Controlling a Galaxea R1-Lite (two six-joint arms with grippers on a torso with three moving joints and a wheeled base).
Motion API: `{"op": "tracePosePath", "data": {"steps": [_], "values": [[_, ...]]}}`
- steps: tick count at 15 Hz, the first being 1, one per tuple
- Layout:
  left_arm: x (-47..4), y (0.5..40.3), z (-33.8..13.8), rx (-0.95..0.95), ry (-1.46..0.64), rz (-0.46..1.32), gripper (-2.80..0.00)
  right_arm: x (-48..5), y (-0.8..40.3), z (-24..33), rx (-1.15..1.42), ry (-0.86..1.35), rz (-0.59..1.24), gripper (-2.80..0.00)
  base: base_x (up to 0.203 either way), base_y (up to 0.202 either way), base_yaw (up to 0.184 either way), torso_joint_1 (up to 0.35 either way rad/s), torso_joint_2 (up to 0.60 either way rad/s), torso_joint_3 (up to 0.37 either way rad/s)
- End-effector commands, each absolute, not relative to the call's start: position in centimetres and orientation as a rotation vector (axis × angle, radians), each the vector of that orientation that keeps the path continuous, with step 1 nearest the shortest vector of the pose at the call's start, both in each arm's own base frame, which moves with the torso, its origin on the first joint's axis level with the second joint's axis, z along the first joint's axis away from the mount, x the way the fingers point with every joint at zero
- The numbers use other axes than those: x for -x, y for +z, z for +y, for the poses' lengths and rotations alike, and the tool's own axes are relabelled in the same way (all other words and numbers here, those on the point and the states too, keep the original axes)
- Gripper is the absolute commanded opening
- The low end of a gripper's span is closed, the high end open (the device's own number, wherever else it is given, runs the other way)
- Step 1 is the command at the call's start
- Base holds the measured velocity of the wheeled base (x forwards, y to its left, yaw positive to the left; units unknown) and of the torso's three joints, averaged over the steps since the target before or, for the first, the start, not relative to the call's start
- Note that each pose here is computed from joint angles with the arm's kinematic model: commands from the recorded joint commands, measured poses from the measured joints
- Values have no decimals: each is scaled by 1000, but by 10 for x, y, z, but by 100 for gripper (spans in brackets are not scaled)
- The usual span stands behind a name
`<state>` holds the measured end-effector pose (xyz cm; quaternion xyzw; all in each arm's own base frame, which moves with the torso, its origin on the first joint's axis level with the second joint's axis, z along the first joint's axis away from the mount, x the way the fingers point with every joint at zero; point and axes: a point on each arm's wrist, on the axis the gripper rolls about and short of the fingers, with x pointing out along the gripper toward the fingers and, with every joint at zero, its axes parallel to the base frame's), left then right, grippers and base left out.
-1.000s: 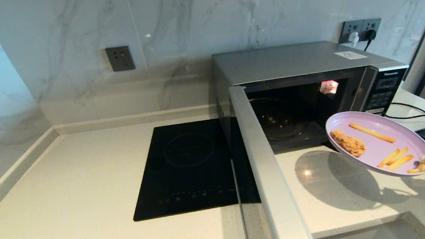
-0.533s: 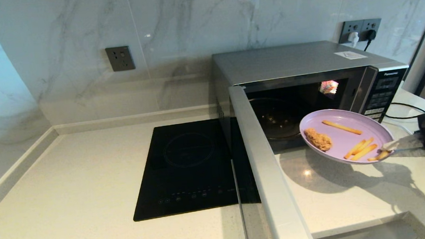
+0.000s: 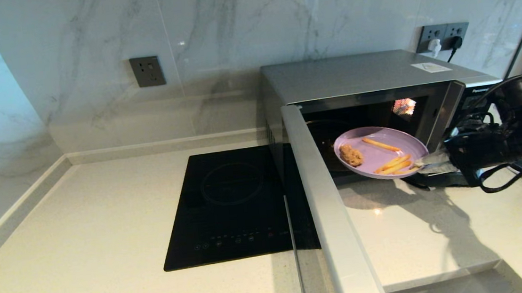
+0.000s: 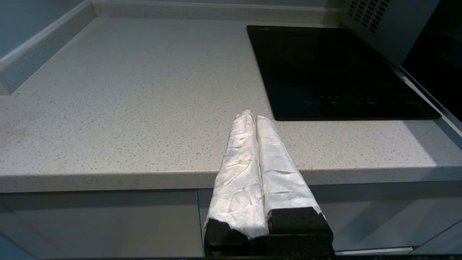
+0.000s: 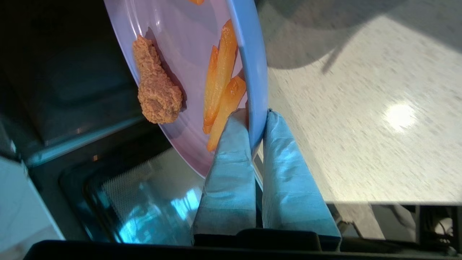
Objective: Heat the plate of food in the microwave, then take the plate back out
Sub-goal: Put the plate in the microwave oven
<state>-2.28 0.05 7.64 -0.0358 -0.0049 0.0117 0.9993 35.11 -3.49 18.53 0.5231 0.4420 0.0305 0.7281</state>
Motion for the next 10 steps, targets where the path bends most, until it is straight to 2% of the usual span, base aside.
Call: {"op": "tracePosePath", "data": {"steps": [1, 10], "values": [[23, 76, 0, 72, 24, -9, -280, -373, 174, -17, -1165, 62, 984, -280, 0, 0, 0, 0, 0, 0], [23, 76, 0, 72, 24, -9, -280, -418, 157, -6, -1186, 51, 972, -280, 0, 0, 0, 0, 0, 0]]}}
